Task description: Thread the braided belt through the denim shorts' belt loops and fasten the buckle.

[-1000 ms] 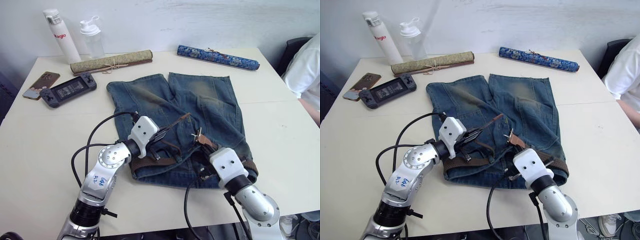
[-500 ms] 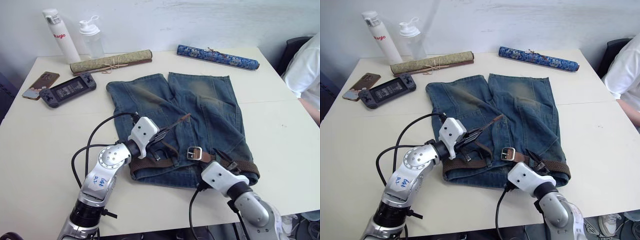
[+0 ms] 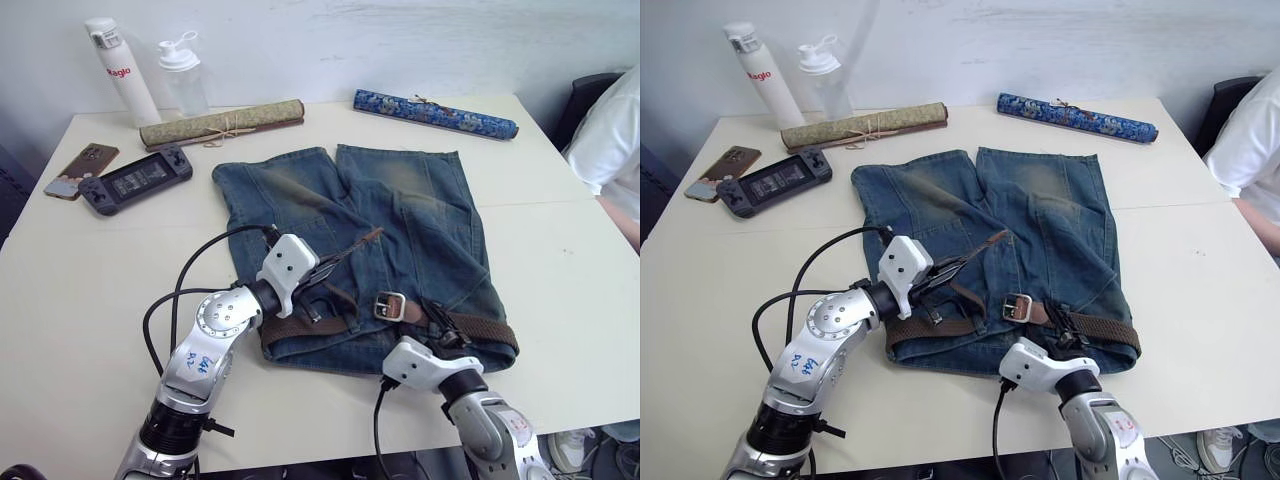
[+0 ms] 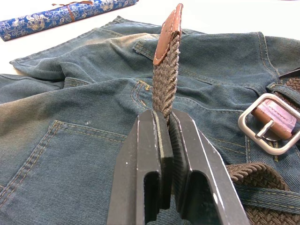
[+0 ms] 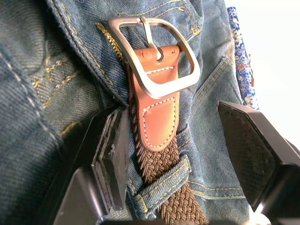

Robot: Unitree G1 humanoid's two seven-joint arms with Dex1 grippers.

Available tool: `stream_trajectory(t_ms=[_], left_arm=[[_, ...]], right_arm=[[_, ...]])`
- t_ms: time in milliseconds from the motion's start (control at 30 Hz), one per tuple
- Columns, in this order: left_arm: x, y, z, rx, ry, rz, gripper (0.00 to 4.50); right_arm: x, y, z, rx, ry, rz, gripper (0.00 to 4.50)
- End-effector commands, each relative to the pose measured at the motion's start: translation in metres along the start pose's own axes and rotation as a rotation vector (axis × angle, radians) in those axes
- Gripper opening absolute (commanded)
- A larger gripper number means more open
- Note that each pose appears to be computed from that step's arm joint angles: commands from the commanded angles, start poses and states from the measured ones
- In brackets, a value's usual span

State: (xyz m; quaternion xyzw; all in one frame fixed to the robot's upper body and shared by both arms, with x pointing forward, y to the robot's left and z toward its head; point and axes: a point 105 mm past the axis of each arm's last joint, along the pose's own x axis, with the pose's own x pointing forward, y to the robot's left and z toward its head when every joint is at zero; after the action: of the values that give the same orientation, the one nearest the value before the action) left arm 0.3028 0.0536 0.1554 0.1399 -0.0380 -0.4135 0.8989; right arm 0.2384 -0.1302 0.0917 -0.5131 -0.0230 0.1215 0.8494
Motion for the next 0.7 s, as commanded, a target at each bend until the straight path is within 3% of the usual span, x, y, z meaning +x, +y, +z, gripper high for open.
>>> stream_trajectory(t_ms=[33, 233, 467, 700], left_arm=[[-0.001, -0.001, 0.012, 0.023, -0.048, -0.007, 0.00], [-0.001, 0.000, 0.012, 0.022, -0.047, -0.006, 0.00], [-0.001, 0.000, 0.014, 0.020, -0.050, -0.002, 0.00], [-0.002, 0.004, 0.012, -0.001, -0.043, 0.014, 0.00]], right_arm=[[-0.001, -0.003, -0.005, 0.082, 0.039, -0.035, 2.65], [0.002, -0.003, -0.006, 0.172, 0.061, -0.053, 0.04], [0.003, -0.005, 0.003, 0.185, 0.025, -0.054, 0.04], [-0.002, -0.038, 0.030, 0.249, -0.128, -0.068, 0.04]])
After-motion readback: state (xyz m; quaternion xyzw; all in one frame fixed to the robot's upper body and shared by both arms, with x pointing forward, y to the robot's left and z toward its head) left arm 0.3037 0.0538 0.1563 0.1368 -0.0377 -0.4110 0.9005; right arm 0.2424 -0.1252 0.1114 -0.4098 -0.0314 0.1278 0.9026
